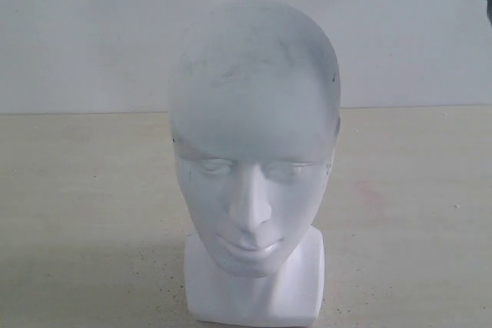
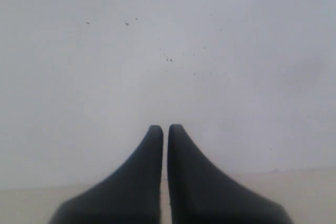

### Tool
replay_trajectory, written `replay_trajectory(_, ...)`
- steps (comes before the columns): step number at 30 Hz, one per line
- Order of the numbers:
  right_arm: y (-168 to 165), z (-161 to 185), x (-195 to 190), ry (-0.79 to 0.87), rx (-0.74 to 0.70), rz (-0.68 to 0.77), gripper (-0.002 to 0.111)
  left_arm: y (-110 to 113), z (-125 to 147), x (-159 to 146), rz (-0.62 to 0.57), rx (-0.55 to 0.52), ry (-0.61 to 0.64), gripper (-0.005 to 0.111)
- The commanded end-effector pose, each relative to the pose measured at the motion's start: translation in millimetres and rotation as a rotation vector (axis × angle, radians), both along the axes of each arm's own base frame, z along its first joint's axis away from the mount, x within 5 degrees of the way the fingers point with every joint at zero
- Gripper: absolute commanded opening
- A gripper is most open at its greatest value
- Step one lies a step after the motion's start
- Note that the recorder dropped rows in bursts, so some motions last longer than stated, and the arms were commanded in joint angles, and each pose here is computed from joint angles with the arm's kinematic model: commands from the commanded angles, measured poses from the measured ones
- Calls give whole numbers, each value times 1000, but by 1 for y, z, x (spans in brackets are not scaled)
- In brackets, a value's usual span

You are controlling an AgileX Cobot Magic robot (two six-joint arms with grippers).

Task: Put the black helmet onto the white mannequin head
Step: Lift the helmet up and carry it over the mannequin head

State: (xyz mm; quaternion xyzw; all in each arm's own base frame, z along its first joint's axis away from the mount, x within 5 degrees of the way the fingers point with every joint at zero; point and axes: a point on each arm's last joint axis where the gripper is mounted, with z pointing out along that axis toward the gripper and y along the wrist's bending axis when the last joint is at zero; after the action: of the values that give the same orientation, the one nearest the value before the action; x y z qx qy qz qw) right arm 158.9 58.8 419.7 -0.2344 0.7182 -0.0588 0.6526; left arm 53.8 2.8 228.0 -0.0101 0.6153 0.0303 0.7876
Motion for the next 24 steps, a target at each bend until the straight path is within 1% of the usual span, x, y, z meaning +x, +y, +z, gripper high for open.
replay_trajectory(1,-1,30,-21,-235,42,101,0,0,4,-1,-6,5,-56,4)
replay_trajectory(6,3,42,-31,-354,98,191,0,0,5,-2,-9,-7,-64,4)
replay_trajectory(8,5,49,-37,-411,141,242,0,0,5,-2,-9,-7,-64,4)
replay_trajectory(13,9,69,-60,-589,298,419,0,0,5,-2,-11,-12,-62,4)
replay_trajectory(16,9,80,-74,-698,393,516,0,0,4,-1,-22,-52,-58,4)
replay_trajectory(19,6,88,-85,-790,468,559,0,0,4,-1,-24,-61,-58,4)
replay_trajectory(21,3,89,-90,-847,532,587,0,0,4,-1,-24,-61,-58,4)
replay_trajectory(23,0,83,-94,-905,631,618,0,0,4,-1,-25,-63,-60,4)
replay_trajectory(24,-3,76,-96,-936,699,638,0,0,4,-1,-30,-81,-61,4)
